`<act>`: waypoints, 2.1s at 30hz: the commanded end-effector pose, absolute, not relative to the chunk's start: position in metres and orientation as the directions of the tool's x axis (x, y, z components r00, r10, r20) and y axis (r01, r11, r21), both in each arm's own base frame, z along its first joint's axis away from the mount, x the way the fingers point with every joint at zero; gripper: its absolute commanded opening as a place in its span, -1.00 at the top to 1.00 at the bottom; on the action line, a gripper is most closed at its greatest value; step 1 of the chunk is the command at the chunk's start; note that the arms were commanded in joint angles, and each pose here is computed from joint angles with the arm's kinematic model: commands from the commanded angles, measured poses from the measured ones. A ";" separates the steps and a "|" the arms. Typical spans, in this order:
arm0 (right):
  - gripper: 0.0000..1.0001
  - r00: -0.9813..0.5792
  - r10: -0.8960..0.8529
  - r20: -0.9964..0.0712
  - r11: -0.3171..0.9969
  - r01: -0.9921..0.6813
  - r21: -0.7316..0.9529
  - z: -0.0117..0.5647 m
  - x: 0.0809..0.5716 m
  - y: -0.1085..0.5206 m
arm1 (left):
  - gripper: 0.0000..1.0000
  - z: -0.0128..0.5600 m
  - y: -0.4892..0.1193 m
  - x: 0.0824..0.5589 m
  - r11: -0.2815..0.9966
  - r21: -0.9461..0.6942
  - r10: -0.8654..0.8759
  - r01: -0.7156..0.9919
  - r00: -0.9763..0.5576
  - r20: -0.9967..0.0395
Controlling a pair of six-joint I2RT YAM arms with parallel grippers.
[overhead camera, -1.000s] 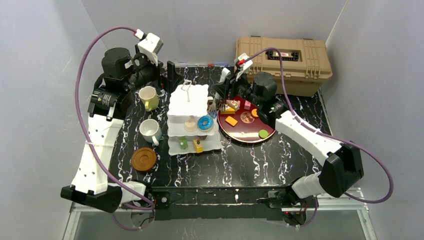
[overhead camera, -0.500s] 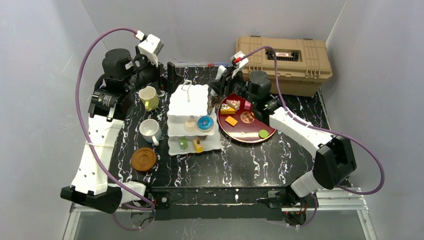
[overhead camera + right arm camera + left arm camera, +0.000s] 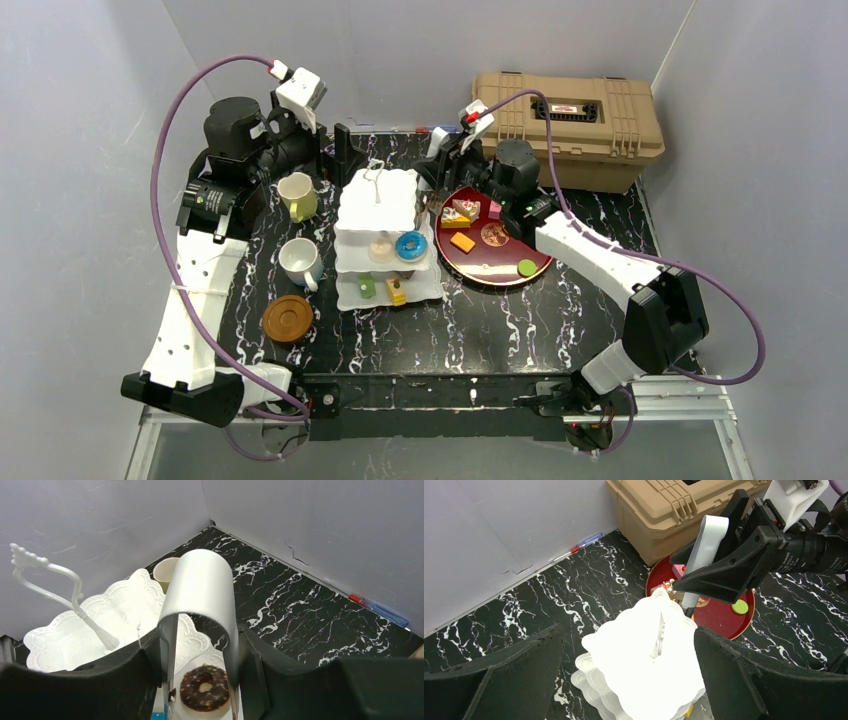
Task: Serve the afternoon tea
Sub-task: Place the desert on the desert table, then adjust the desert table at the center of the board.
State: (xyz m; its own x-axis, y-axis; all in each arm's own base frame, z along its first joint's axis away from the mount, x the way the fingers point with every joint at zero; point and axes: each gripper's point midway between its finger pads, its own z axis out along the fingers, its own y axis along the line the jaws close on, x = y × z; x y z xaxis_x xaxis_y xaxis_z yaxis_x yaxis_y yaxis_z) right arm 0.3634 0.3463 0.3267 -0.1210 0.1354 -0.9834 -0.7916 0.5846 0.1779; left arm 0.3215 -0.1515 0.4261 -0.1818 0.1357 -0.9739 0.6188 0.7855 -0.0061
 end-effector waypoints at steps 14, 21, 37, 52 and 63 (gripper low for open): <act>0.40 0.022 0.234 -0.972 0.629 -0.765 0.134 0.396 0.355 0.321 | -0.99 0.442 -0.148 0.314 0.789 0.013 0.120 0.614 -0.133 -0.984; 0.35 0.023 0.284 -0.959 0.624 -0.763 0.167 0.411 0.352 0.310 | -0.99 0.443 -0.149 0.314 0.786 0.009 0.117 0.618 -0.135 -0.984; 0.43 -0.019 0.172 -0.985 0.854 -0.496 0.159 0.357 0.378 0.214 | -0.99 0.434 -0.150 0.312 0.777 0.007 0.129 0.630 -0.149 -0.980; 0.39 -0.225 0.026 -0.974 0.973 -0.217 0.076 0.254 0.350 0.143 | -0.99 0.422 -0.156 0.305 0.748 -0.017 0.137 0.664 -0.179 -0.974; 0.40 -0.223 0.038 -0.974 0.979 -0.189 0.081 0.249 0.356 0.141 | -0.99 0.406 -0.170 0.312 0.690 -0.034 0.151 0.723 -0.189 -0.970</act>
State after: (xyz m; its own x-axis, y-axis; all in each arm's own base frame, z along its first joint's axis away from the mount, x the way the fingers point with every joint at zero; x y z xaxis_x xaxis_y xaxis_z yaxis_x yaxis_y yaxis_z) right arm 0.3496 0.1416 0.2272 -0.3010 -0.0102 -0.9536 -0.2067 0.9769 0.0548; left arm 0.3150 -0.1587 0.4010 -0.2244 0.1476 -0.9633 0.6583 0.7518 -0.0382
